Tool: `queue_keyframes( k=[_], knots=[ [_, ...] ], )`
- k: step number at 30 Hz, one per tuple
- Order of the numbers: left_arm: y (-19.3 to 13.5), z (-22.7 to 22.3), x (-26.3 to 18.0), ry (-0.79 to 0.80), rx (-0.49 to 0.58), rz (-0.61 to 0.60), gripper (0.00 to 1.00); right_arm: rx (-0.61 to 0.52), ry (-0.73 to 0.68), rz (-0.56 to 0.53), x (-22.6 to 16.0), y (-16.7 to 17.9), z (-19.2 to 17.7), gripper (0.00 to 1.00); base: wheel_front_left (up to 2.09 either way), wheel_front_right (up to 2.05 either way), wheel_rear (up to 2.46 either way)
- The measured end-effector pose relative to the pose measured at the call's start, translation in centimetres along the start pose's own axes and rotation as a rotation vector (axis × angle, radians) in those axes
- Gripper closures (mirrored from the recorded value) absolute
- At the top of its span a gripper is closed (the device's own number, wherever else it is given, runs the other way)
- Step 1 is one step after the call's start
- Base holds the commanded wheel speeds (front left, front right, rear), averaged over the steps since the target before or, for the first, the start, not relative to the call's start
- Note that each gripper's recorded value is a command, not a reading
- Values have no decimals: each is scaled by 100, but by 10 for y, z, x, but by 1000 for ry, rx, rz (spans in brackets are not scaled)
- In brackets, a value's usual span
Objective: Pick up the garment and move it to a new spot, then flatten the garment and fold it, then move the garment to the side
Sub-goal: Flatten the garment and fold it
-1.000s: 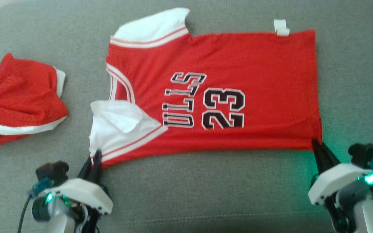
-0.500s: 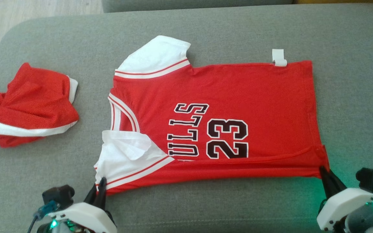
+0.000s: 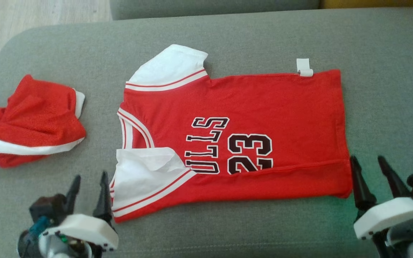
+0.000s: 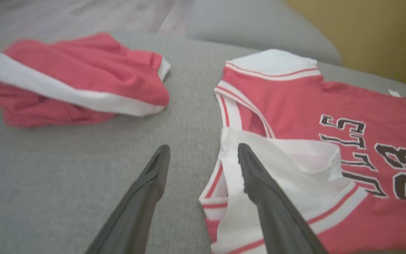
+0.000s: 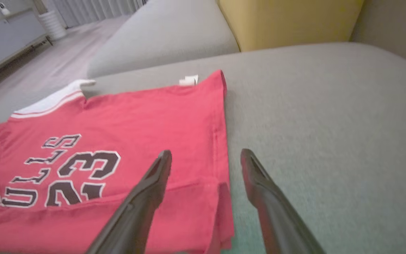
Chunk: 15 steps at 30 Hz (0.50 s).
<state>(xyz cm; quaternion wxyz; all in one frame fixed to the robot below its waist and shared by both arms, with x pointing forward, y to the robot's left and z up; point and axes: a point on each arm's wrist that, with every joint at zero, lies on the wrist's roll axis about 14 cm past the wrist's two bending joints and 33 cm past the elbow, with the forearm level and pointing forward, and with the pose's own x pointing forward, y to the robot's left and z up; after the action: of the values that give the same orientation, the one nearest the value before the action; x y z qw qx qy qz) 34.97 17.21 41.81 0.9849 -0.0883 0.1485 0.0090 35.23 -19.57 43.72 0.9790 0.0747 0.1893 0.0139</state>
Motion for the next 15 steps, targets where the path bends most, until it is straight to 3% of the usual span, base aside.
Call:
queue_keyframes(
  k=[8,15],
  knots=[
    [-12,73,5,-241,72,-30,0,-62,-226,69,-3,25,68,0,0,0,0],
    [-18,88,3,-272,78,-39,0,-71,-246,83,-4,30,77,0,0,0,0]
  ],
)
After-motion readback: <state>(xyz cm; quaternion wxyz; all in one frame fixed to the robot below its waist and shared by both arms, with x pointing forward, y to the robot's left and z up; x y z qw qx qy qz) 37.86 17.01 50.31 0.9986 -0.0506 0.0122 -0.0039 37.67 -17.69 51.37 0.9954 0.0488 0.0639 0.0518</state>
